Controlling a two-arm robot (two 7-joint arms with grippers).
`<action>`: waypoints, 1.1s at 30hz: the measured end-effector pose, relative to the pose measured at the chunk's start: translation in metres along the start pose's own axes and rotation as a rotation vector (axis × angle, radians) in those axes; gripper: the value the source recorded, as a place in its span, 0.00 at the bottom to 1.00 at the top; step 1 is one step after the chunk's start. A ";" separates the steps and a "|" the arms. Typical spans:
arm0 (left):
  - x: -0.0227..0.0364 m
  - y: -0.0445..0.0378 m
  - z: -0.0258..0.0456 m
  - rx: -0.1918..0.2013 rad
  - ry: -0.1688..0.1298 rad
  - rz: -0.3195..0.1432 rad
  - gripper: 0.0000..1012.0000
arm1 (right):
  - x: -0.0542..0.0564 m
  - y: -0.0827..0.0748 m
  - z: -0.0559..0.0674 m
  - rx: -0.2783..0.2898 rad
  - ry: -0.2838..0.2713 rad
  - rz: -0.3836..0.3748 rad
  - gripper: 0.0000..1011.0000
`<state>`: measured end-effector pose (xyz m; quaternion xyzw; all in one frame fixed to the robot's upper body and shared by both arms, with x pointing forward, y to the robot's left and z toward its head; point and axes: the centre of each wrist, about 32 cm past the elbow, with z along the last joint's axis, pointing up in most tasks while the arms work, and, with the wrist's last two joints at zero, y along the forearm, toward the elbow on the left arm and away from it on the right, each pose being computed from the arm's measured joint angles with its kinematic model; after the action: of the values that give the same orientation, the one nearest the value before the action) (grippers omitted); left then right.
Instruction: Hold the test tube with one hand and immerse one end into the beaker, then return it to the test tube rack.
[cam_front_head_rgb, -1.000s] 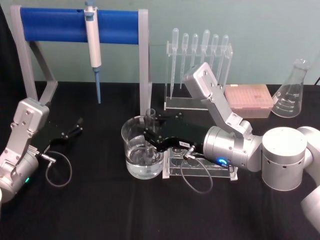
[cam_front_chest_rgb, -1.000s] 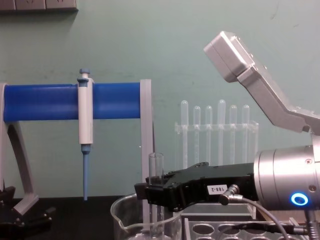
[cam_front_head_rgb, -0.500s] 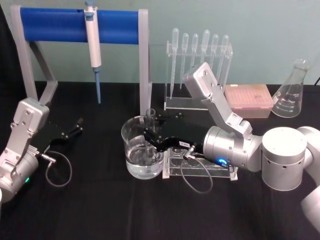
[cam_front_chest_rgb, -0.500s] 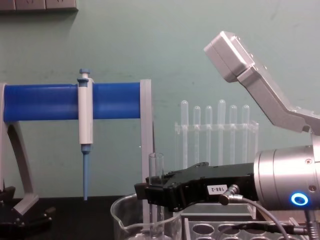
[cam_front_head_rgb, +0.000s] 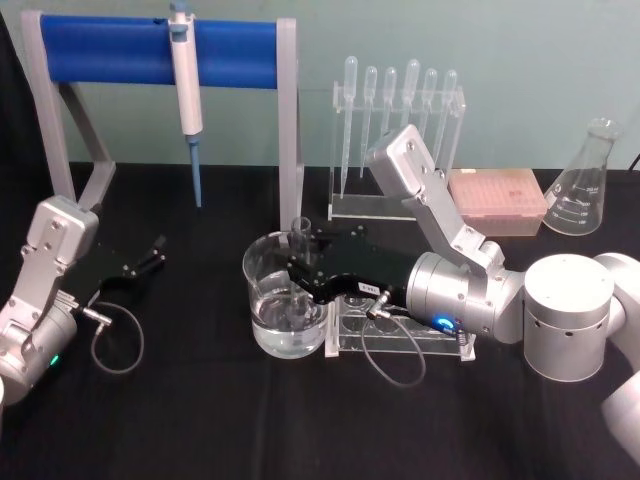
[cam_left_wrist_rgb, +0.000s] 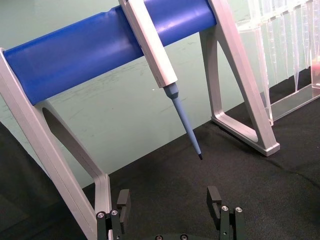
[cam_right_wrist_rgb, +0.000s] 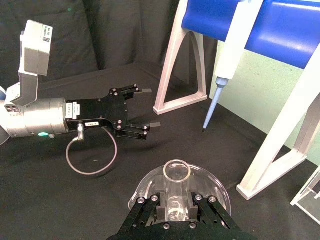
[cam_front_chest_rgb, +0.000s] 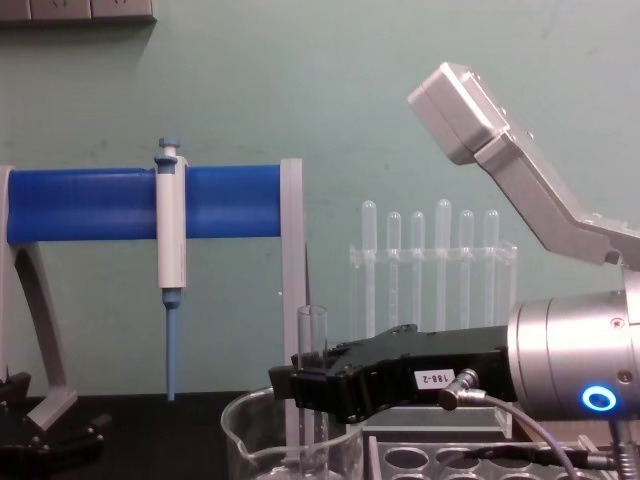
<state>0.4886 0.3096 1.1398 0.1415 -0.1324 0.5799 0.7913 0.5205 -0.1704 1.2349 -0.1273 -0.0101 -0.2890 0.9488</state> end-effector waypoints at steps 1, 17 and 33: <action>0.0000 0.0000 0.0000 0.000 0.000 0.000 0.99 | 0.000 0.000 0.000 0.000 0.000 0.000 0.23; 0.0000 0.0000 0.0000 0.000 0.000 0.000 0.99 | 0.000 0.000 0.000 0.000 0.000 0.000 0.23; 0.0000 0.0000 0.0000 0.000 0.000 0.000 0.99 | 0.000 0.000 0.000 0.000 0.000 0.000 0.23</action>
<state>0.4886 0.3097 1.1398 0.1414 -0.1325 0.5799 0.7913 0.5205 -0.1704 1.2349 -0.1273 -0.0102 -0.2890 0.9488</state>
